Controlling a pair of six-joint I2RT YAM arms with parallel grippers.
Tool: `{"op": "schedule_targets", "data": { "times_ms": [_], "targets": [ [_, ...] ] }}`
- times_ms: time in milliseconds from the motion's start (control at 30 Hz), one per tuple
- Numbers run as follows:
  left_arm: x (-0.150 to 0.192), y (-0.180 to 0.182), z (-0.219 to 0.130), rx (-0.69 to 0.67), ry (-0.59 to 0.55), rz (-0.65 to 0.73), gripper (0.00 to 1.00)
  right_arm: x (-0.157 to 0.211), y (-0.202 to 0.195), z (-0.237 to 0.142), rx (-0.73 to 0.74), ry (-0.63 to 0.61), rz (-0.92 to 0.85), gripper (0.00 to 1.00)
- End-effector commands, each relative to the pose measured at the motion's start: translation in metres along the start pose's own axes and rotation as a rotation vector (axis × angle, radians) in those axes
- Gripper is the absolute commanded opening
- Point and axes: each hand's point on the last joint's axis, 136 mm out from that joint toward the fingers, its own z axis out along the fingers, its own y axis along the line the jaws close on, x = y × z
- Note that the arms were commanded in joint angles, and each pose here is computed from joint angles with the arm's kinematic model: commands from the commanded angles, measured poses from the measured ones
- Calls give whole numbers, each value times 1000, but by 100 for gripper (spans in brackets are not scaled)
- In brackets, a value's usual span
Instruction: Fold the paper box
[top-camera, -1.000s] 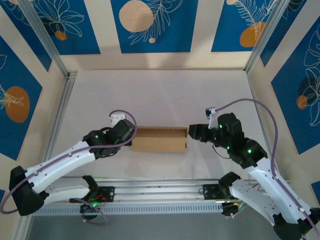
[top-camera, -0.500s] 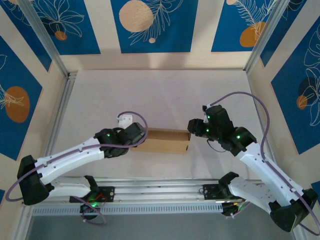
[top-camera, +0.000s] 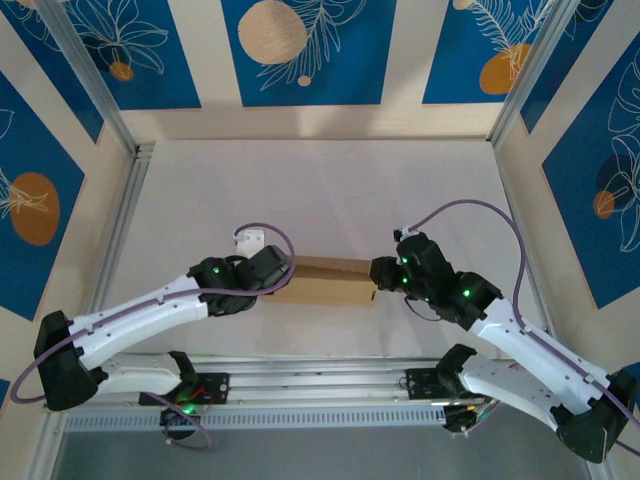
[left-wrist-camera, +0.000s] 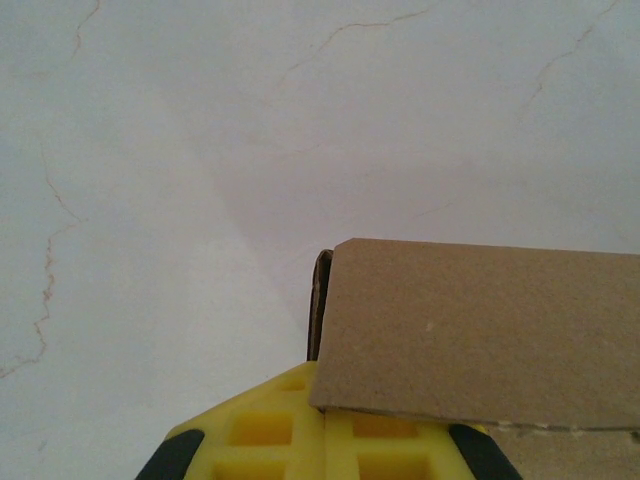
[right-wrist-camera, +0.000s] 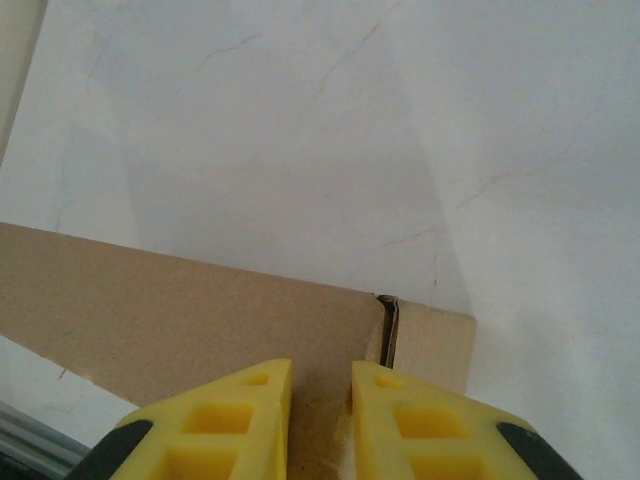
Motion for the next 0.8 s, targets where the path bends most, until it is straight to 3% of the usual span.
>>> {"op": "schedule_targets", "data": {
  "times_ms": [0, 167, 467, 600, 767],
  "targets": [
    [27, 8, -1, 5, 100, 63, 4, 44, -46, 9, 176, 141, -13, 21],
    [19, 5, -13, 80, 65, 35, 23, 46, -48, 12, 198, 162, -23, 21],
    [15, 10, -29, 151, 39, 19, 38, 44, -47, 13, 204, 165, -29, 21],
    [13, 0, -42, 256, 31, 49, 38, 43, -47, 12, 204, 160, -30, 21],
    [4, -6, -62, 353, 14, 75, 27, 44, -48, 12, 209, 160, -33, 21]
  ]
}}
